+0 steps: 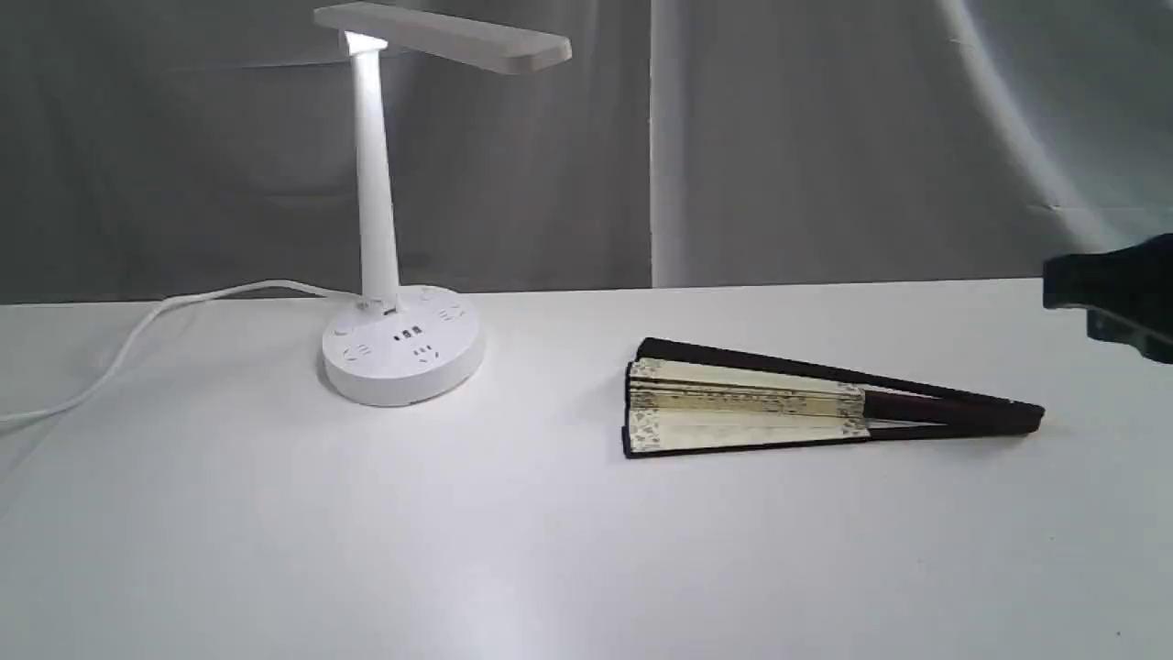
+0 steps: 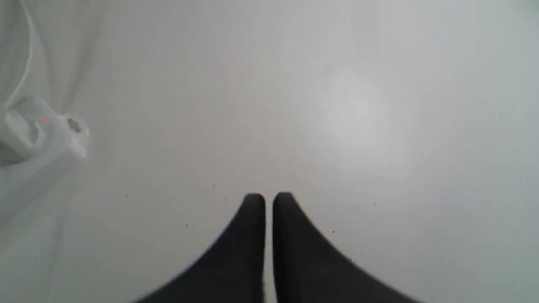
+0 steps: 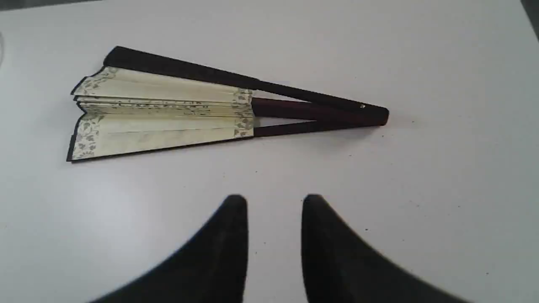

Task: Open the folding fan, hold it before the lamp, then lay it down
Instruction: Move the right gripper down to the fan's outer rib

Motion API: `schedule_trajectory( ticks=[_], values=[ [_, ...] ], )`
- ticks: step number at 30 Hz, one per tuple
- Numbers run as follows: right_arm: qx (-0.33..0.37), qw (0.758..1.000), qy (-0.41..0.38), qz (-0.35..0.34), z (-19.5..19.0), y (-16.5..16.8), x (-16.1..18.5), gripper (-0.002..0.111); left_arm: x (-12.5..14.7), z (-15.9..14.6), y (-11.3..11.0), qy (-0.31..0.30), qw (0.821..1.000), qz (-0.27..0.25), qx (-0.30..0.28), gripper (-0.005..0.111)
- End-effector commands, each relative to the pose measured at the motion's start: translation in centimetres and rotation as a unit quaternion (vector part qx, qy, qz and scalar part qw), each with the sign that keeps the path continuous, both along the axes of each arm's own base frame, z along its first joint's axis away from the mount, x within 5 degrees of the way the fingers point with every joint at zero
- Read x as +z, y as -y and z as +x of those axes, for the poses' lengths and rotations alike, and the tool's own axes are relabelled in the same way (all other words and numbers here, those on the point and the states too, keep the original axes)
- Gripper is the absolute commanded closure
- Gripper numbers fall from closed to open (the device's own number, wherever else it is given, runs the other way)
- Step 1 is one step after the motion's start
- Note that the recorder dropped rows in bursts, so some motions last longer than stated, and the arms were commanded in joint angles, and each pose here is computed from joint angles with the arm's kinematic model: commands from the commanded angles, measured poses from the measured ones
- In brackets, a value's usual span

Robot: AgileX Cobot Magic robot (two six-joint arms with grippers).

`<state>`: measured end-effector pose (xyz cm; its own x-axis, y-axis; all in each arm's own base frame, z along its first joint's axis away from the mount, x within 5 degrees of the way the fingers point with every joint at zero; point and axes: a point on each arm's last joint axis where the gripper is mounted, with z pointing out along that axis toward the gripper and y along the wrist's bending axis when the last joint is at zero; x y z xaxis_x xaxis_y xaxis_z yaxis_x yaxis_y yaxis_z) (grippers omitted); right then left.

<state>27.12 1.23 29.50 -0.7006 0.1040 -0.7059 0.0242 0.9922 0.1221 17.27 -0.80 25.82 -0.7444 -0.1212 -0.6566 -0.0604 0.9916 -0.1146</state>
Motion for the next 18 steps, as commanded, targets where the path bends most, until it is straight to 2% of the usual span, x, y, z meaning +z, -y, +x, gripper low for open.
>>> schedule_trajectory(
  ticks=[1,7,14,18],
  values=[
    [0.006,0.999,-0.035,0.007,2.0,-0.3,-0.6,0.080,0.6,1.2,0.1,-0.009,1.000,0.002,-0.007,0.103],
    [0.034,0.996,-0.087,-0.006,5.9,-0.6,-2.1,0.080,1.6,3.3,0.6,-0.028,0.999,-0.008,-0.029,0.103],
    [0.068,0.989,-0.127,0.019,9.6,-1.4,-4.1,0.067,0.3,5.2,1.2,-0.061,0.996,-0.030,-0.052,0.103],
    [0.080,0.984,-0.158,0.020,11.9,-1.6,-5.3,0.067,-0.6,5.9,2.1,-0.083,0.994,-0.030,-0.069,0.104]
  ],
)
